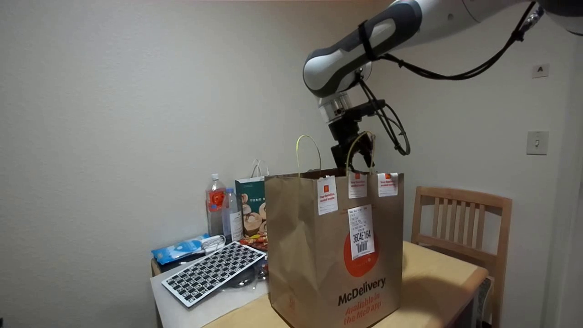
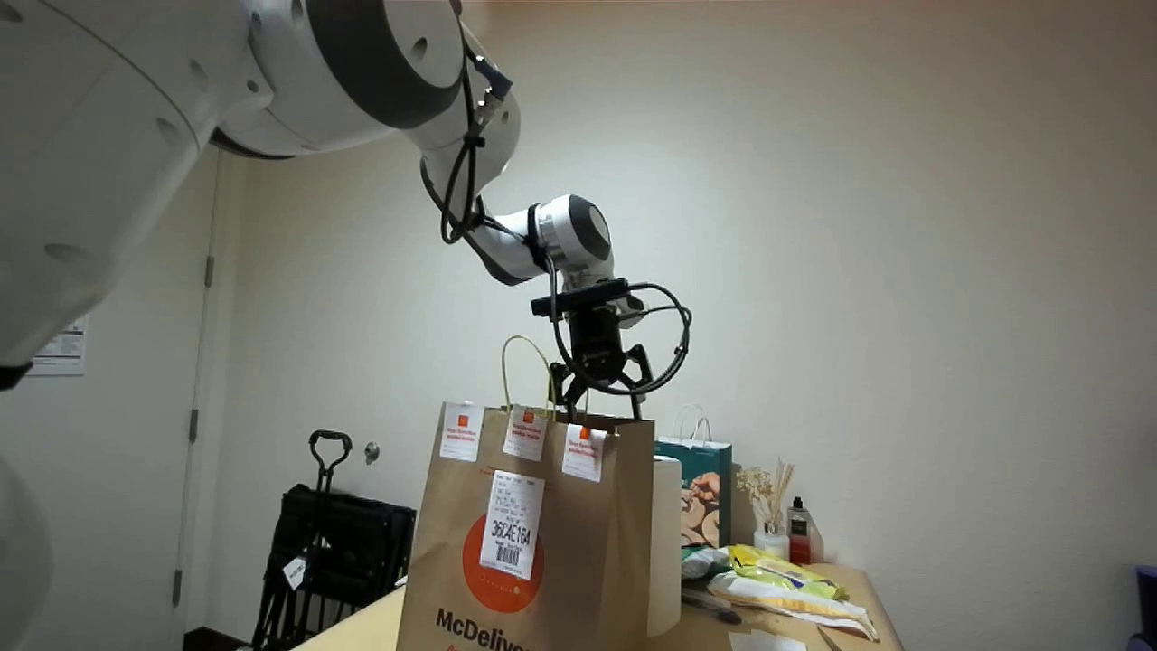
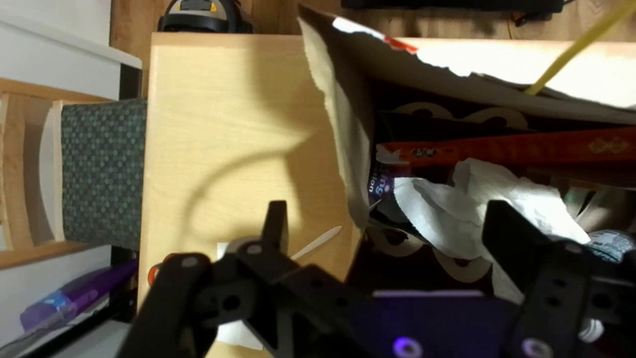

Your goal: Move the paper bag

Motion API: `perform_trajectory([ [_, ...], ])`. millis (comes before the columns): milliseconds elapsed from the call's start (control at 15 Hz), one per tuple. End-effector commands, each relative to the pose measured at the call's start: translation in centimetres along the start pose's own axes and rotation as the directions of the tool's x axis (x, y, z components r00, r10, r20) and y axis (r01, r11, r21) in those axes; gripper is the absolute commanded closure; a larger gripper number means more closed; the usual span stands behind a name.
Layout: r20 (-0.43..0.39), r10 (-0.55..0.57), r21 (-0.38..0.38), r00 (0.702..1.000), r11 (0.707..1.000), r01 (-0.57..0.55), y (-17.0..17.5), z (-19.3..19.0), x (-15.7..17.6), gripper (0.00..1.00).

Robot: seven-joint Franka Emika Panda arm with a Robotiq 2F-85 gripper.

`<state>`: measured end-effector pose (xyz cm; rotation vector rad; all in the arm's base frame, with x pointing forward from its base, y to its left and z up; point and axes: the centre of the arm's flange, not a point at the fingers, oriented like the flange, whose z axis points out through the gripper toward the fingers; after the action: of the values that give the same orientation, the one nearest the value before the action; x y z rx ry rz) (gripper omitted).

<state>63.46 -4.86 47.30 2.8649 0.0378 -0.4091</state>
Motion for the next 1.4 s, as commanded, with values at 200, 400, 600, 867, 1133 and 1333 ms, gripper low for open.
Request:
perform_trajectory([
  [200,0.034,0.176,0.041,0.984,0.983,-0.177,0.9,1.6,0.5,0.0],
  [400,0.035,0.162,0.05,0.986,0.985,-0.163,0.9,1.7,0.6,0.33],
  [600,0.025,0.158,0.032,0.987,0.987,-0.159,0.6,1.6,0.5,0.53],
  [867,0.034,0.108,0.05,0.994,0.993,-0.109,0.7,2.0,0.9,0.8],
  [1133,0.044,-0.089,0.059,0.995,0.994,0.087,1.6,3.7,2.7,0.96],
  [1333,0.066,-0.224,-0.026,0.972,0.974,0.226,2.5,5.1,5.1,0.97],
])
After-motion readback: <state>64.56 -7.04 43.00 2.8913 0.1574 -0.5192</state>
